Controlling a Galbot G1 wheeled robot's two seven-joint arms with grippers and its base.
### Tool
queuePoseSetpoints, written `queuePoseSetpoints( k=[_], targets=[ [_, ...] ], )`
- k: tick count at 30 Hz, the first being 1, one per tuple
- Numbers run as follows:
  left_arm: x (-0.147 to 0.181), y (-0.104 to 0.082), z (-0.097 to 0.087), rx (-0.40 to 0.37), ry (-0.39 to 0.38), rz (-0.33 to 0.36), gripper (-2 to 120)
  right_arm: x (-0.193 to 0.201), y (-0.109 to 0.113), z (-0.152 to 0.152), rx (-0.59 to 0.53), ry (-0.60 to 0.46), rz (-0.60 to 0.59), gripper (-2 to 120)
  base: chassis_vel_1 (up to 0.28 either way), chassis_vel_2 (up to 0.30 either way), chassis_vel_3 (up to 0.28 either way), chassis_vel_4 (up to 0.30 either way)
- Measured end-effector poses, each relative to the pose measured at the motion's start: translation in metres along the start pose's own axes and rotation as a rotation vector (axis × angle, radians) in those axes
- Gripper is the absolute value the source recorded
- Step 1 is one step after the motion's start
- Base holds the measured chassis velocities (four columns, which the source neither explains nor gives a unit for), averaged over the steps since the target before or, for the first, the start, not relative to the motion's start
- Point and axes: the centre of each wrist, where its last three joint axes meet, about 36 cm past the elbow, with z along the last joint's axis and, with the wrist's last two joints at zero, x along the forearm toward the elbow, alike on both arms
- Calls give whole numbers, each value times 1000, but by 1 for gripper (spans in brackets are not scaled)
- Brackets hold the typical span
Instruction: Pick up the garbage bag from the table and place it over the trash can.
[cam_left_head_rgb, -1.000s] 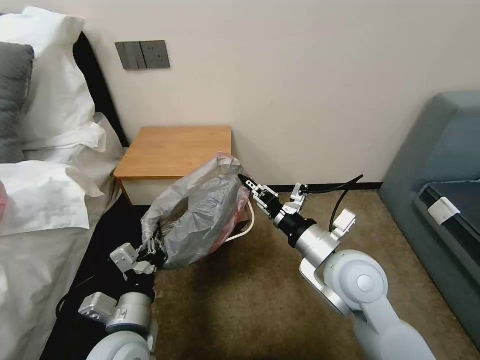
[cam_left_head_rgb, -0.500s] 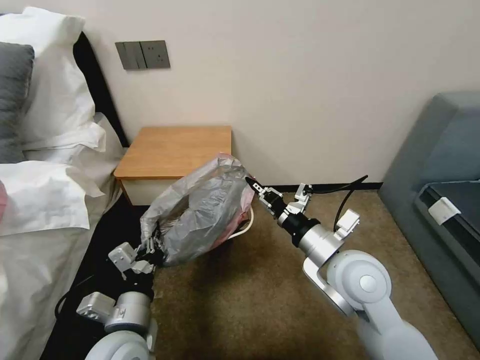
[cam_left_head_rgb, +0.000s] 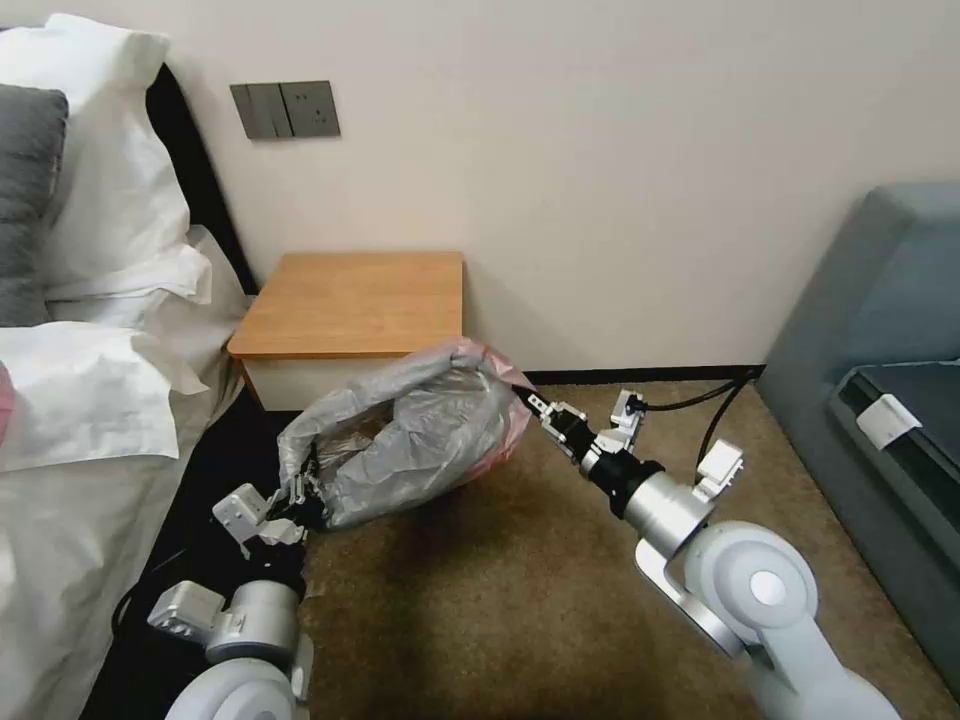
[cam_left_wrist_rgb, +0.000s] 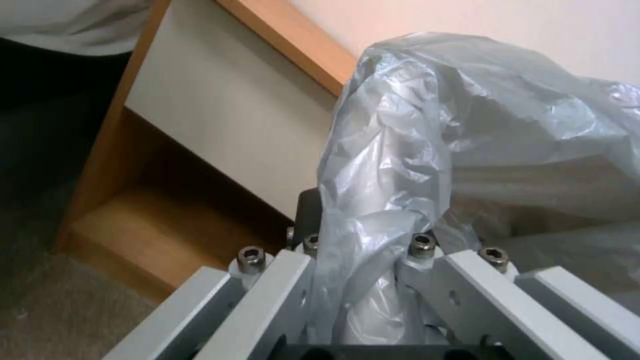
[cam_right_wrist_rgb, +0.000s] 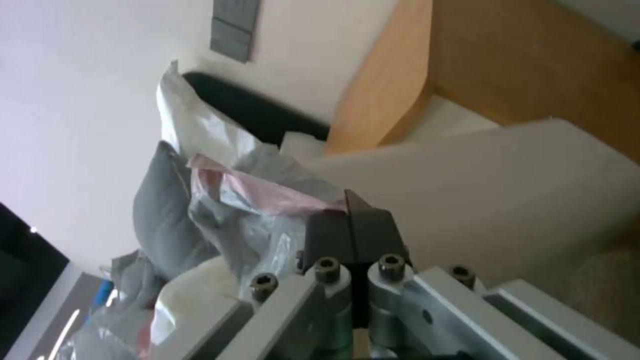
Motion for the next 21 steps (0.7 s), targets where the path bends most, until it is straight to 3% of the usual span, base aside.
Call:
queuePoseSetpoints(
  k=[7,17,21],
  targets=[
    [1,-1,-1,-1,9,8,5,-14,-23,1,45,-20,-22,0,0,0,0,0],
    [2,4,2,-36,21,23,5,-33,-27,-20,134,-45,-86,0,0,0,0,0],
    [4,7,8,-86,32,47,5,-42,-28,-25,148,-43,-91,0,0,0,0,0]
  ],
)
